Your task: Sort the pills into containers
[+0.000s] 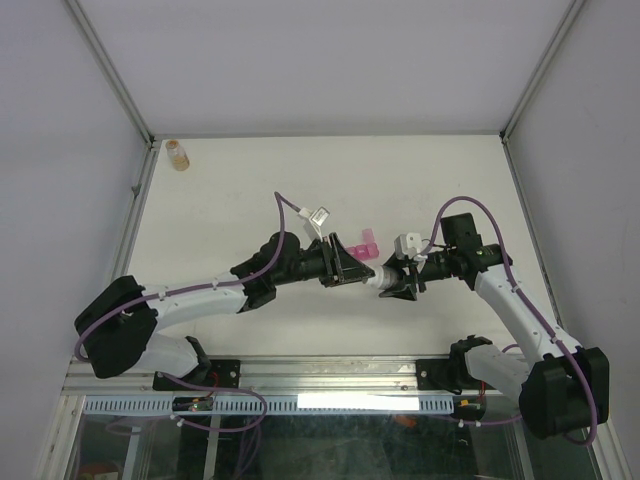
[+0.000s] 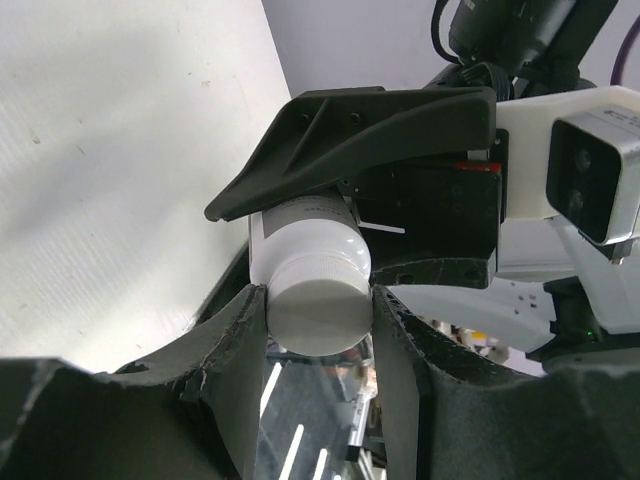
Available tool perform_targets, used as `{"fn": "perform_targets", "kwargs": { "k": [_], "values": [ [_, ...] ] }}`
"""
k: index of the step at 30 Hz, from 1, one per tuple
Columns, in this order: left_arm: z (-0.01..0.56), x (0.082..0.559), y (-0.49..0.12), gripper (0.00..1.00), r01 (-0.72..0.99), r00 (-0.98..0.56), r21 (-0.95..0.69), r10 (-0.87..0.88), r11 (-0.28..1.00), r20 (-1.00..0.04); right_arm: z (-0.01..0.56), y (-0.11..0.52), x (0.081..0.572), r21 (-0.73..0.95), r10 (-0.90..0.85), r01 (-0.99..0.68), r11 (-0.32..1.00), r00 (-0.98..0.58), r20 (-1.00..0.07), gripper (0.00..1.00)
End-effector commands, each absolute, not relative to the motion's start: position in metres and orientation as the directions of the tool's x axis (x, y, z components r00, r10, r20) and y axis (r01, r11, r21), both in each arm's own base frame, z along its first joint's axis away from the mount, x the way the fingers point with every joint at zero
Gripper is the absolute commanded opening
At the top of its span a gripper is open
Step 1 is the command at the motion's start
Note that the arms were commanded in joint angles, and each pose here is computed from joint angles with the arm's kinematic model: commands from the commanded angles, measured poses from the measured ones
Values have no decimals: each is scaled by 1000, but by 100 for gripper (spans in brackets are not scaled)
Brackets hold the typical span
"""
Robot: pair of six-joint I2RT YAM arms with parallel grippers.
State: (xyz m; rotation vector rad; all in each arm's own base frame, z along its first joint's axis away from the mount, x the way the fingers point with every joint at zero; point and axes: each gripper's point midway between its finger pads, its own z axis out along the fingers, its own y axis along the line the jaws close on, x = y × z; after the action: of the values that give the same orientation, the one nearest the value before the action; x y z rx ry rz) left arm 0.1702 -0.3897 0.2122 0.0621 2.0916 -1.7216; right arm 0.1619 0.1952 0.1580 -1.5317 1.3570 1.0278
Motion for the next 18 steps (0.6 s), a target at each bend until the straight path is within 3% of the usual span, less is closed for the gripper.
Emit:
{"fn": "perform_targets", "kwargs": {
  "k": [1, 6, 13, 15, 18],
  "values": [
    [243, 172, -398, 0, 192, -943, -972, -248, 133, -220, 170, 197, 163, -96, -294, -992, -83, 117, -949, 0],
    [241, 168, -398, 1, 129, -960, -983, -230, 134, -157, 170, 197, 164, -95, -296, -992, -82, 115, -948, 0],
    [242, 167, -399, 3, 134, -962, -980, -219, 145, -163, 169, 196, 164, -96, -297, -992, -81, 116, -948, 0],
    [243, 165, -400, 9, 157, -962, -978, -203, 137, -183, 169, 196, 164, -96, -297, -992, -81, 116, -948, 0],
    [244, 162, -402, 26, 190, -962, -973, -175, 129, -211, 170, 197, 164, -97, -295, -992, -82, 117, -948, 0]
  ]
}}
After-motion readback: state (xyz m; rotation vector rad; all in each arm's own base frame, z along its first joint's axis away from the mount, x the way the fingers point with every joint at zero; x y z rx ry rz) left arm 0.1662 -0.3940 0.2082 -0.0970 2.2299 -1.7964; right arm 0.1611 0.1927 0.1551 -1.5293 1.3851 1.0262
